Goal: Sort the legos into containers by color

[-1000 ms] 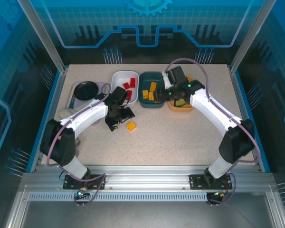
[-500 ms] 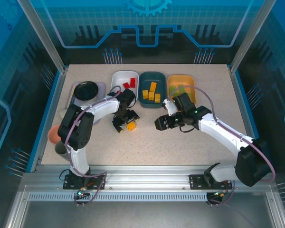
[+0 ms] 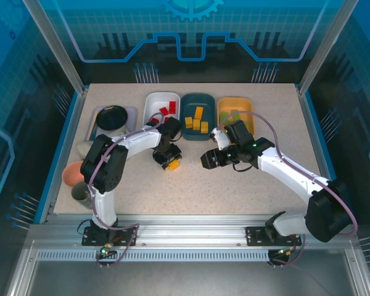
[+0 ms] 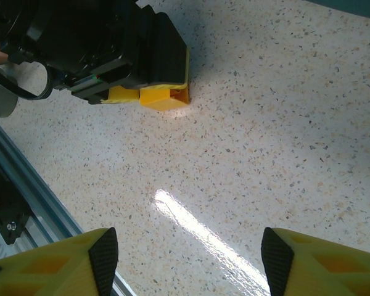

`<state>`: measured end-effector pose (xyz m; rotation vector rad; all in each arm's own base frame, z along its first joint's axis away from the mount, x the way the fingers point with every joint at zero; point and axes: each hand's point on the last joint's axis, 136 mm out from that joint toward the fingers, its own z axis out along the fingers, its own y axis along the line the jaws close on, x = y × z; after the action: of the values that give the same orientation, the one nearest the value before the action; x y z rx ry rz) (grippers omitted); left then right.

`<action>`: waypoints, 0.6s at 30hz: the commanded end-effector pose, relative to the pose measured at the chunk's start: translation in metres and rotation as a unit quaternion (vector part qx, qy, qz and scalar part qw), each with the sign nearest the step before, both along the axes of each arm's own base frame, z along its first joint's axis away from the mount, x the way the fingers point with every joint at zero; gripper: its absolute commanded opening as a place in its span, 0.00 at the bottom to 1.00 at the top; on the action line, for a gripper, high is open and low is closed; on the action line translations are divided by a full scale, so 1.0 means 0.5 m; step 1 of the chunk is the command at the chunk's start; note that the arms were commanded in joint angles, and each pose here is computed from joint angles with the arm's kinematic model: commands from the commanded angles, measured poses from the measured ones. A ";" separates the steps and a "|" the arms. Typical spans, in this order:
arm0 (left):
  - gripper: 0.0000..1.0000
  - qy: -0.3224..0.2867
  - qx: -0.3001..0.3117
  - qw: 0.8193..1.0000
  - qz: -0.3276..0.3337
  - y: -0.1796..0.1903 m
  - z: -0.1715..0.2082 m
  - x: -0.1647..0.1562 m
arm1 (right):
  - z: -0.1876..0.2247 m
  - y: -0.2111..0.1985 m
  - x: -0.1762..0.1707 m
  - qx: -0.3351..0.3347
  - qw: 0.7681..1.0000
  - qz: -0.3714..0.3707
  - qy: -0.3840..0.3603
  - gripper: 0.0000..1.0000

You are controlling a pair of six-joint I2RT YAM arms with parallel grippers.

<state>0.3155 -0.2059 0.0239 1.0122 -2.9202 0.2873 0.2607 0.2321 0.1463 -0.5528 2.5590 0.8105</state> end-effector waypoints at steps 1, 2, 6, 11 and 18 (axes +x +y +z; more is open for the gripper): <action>0.40 -0.023 0.001 1.000 -0.019 -0.008 0.040 0.008 | 0.026 -0.009 0.019 0.003 1.000 -0.017 -0.013 0.65; 0.39 -0.033 0.006 0.999 -0.030 -0.009 0.058 0.017 | 0.035 -0.018 0.026 0.006 0.999 -0.028 -0.016 0.65; 0.38 -0.086 0.021 0.993 -0.079 -0.014 0.138 0.065 | 0.087 -0.057 0.069 0.044 0.995 -0.087 -0.030 0.64; 0.36 -0.138 0.042 0.979 -0.145 -0.036 0.211 0.142 | 0.148 -0.088 0.124 0.065 0.987 -0.135 -0.050 0.66; 0.35 -0.193 0.071 0.956 -0.209 -0.084 0.242 0.268 | 0.186 -0.118 0.198 0.067 0.976 -0.200 -0.048 0.66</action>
<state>0.4452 -0.2547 0.1674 0.5292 -3.4289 0.4931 0.3456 0.1825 0.2371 -0.1266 2.3737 0.7984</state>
